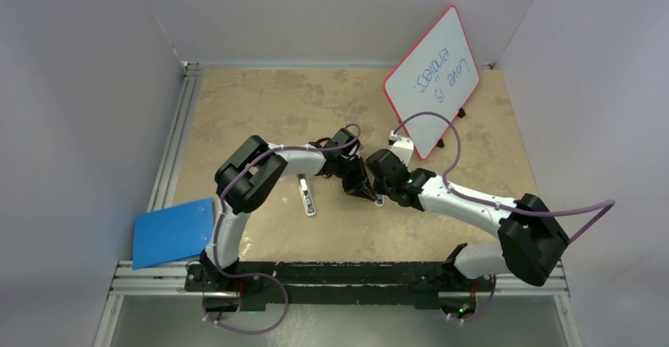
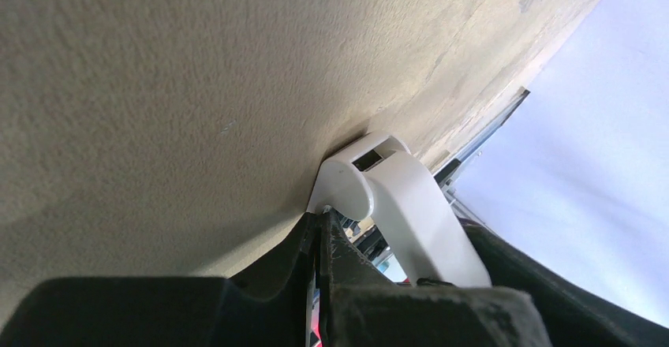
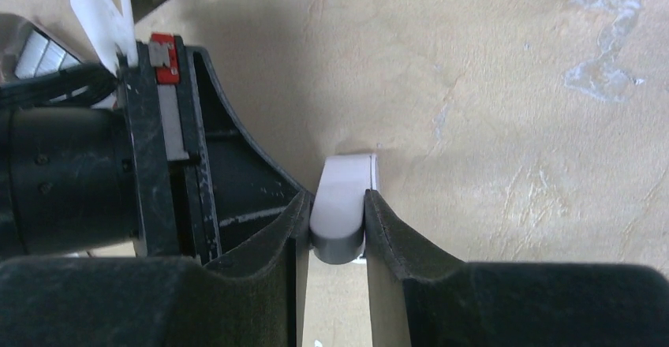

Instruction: Load the staples into the stapler

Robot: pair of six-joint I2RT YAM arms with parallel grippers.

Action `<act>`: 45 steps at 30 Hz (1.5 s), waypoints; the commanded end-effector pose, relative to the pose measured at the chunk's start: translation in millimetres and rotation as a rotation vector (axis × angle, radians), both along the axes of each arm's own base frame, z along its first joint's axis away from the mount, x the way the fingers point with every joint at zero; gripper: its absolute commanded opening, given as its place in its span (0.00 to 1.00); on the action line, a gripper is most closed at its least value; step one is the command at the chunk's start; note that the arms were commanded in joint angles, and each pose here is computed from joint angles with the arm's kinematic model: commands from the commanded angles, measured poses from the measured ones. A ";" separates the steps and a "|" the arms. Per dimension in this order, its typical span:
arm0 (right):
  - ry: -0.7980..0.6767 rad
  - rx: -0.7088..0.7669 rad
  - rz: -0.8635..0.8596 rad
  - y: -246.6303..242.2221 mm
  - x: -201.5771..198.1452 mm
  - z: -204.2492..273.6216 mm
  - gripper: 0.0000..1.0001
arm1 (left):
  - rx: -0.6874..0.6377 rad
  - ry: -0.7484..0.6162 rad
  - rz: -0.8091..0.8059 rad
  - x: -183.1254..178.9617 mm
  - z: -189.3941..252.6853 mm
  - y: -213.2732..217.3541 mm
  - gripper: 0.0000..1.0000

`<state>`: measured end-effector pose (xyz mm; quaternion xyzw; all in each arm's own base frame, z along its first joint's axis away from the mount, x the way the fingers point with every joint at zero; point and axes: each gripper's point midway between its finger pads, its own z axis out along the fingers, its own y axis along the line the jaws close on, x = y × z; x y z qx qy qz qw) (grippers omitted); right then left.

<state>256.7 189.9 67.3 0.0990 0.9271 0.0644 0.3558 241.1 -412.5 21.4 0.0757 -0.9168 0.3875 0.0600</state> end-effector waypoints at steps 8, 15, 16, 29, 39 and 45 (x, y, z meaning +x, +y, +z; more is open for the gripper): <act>0.140 0.026 0.014 6.5 -42.6 -28.0 0.07 | -0.012 -0.099 0.022 22.6 -5.2 -10.1 0.00; 0.141 0.032 0.018 9.1 -42.7 -30.5 0.17 | -0.015 -0.099 0.017 21.4 -4.9 -9.7 0.00; 0.140 0.036 0.015 9.5 -42.3 -29.2 0.21 | -0.019 -0.099 0.014 21.0 -3.5 -10.1 0.00; 0.085 0.049 -0.047 2.3 -35.5 8.9 0.52 | -0.037 -0.144 -0.015 14.8 12.1 -3.6 0.20; 0.128 -0.027 -0.083 -7.2 -38.1 -13.9 0.26 | 0.016 -0.242 -0.015 20.0 23.7 9.1 0.12; 0.168 -0.050 -0.092 -8.9 -42.5 -33.1 0.22 | 0.011 -0.260 -0.026 19.7 27.7 9.6 0.11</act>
